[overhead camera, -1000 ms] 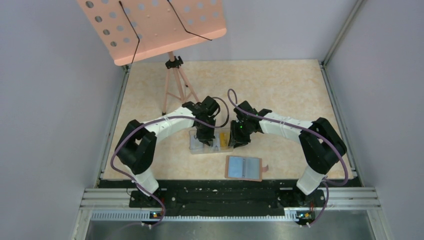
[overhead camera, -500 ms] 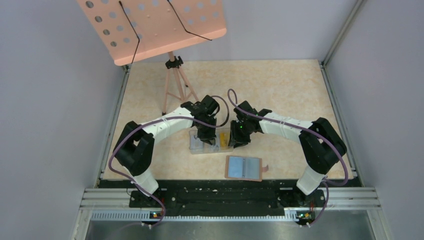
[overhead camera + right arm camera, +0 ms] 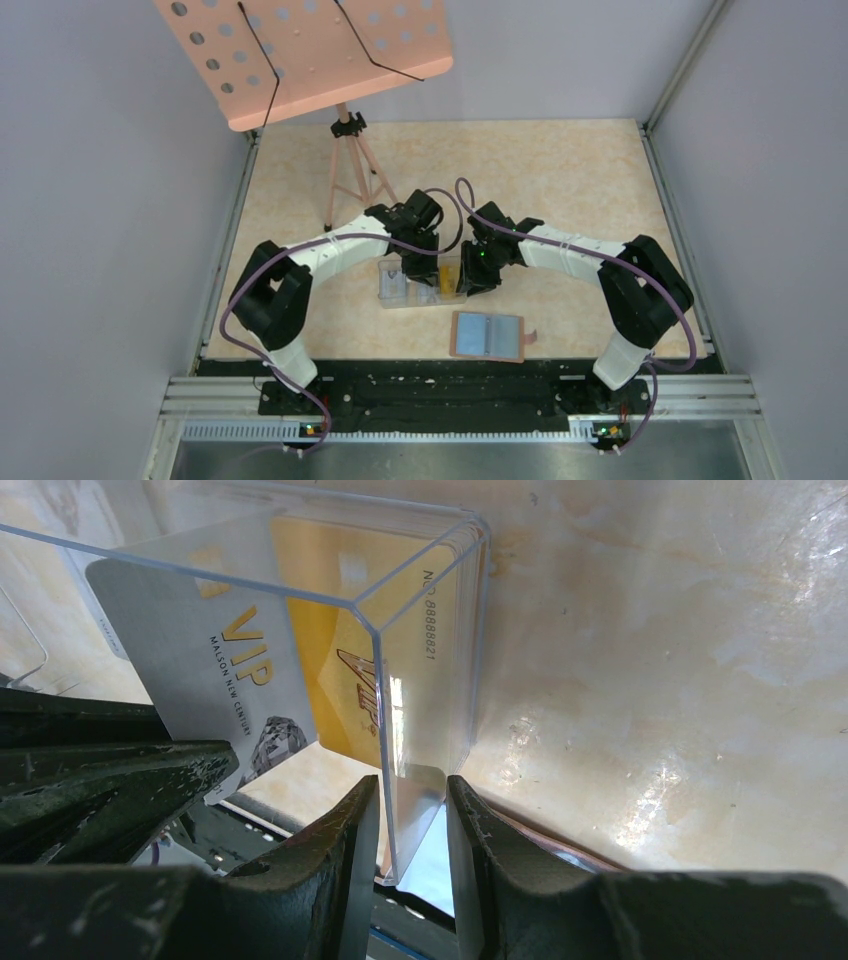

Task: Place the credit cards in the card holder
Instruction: Pick up the credit card from the storage box.

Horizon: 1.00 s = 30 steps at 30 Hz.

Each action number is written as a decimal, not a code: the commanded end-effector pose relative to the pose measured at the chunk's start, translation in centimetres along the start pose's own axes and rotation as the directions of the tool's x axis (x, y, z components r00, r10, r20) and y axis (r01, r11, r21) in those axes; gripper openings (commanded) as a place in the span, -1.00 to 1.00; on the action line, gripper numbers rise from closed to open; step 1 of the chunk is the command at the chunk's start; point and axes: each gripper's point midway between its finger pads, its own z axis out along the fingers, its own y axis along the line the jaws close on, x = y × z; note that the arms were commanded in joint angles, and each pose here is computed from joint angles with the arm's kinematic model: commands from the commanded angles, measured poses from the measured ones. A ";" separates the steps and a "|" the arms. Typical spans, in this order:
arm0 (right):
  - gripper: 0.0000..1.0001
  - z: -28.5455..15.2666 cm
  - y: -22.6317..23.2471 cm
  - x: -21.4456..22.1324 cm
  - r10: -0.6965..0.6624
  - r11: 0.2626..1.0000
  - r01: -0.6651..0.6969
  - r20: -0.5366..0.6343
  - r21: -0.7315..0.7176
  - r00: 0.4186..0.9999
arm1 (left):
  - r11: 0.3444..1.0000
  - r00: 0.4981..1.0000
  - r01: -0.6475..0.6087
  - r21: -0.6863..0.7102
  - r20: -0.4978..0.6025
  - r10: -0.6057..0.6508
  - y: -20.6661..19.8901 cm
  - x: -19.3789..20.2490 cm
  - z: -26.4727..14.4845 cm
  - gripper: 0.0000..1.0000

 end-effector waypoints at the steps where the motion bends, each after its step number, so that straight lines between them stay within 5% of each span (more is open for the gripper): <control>1: -0.38 -0.9 1.4 0.5 -0.034 0.998 0.034 0.001 -0.056 0.999 | 1.000 1.000 -0.002 -0.025 -0.008 0.002 0.5 0.3 0.6 -0.66; 5: -0.38 -1.0 1.5 0.4 -0.036 0.998 0.036 0.005 -0.060 0.999 | 0.999 1.000 -0.001 -0.033 -0.021 0.001 0.8 0.5 0.9 -1.00; 12: -0.36 -2.1 2.0 -0.2 -0.046 0.997 0.048 0.040 -0.066 0.998 | 1.000 0.999 -0.009 -0.026 0.042 0.010 0.3 -0.3 -1.5 -1.00; 21: 0.20 -6.9 4.2 -1.6 -0.050 0.990 0.071 0.166 -0.121 0.985 | 0.996 0.974 -0.048 0.070 0.225 0.031 -2.3 -2.0 -9.3 -1.00; 30: 0.47 -13.0 4.6 1.0 -0.042 0.959 0.105 0.233 -0.265 0.972 | 0.888 0.964 -0.159 0.431 0.262 0.046 -6.2 2.6 -13.2 -1.00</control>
